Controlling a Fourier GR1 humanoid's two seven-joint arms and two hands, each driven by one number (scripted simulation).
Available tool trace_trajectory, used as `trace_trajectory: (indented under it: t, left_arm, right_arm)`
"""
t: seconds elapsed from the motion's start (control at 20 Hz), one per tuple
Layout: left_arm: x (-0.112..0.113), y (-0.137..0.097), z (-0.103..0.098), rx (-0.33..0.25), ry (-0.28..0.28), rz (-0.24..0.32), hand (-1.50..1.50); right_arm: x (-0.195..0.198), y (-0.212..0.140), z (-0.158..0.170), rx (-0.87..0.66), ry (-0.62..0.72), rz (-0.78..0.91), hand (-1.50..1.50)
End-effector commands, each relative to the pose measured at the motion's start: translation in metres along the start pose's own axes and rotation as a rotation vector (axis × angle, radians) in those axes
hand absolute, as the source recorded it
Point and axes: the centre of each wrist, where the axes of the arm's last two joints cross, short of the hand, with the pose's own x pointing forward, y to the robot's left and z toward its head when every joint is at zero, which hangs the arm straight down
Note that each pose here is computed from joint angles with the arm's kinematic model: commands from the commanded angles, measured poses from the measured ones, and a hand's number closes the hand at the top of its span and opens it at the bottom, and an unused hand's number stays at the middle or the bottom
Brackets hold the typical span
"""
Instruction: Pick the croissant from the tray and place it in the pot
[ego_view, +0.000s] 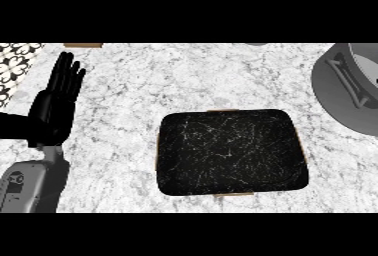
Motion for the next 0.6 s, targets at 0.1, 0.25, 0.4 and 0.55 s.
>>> trace_trajectory:
  t: [0.1, 0.25, 0.4, 0.55]
  left_arm:
    - [0.001, -0.005, -0.001, 0.013, 0.007, 0.005, 0.00]
    - [-0.012, 0.002, 0.002, -0.001, 0.007, 0.005, 0.00]
    - [-0.007, -0.005, 0.004, -0.014, 0.019, 0.015, 0.00]
    - [-0.004, -0.014, -0.006, -0.001, -0.010, 0.022, 0.00]
  right_arm:
    - [-0.016, 0.024, 0.015, 0.183, 0.136, -0.178, -1.50]
    - [-0.021, 0.016, -0.002, 0.229, 0.041, -0.216, -1.50]
    - [-0.035, 0.029, 0.005, 0.185, -0.042, -0.245, -1.50]
    - [-0.022, 0.011, -0.008, 0.107, -0.090, -0.348, -1.50]
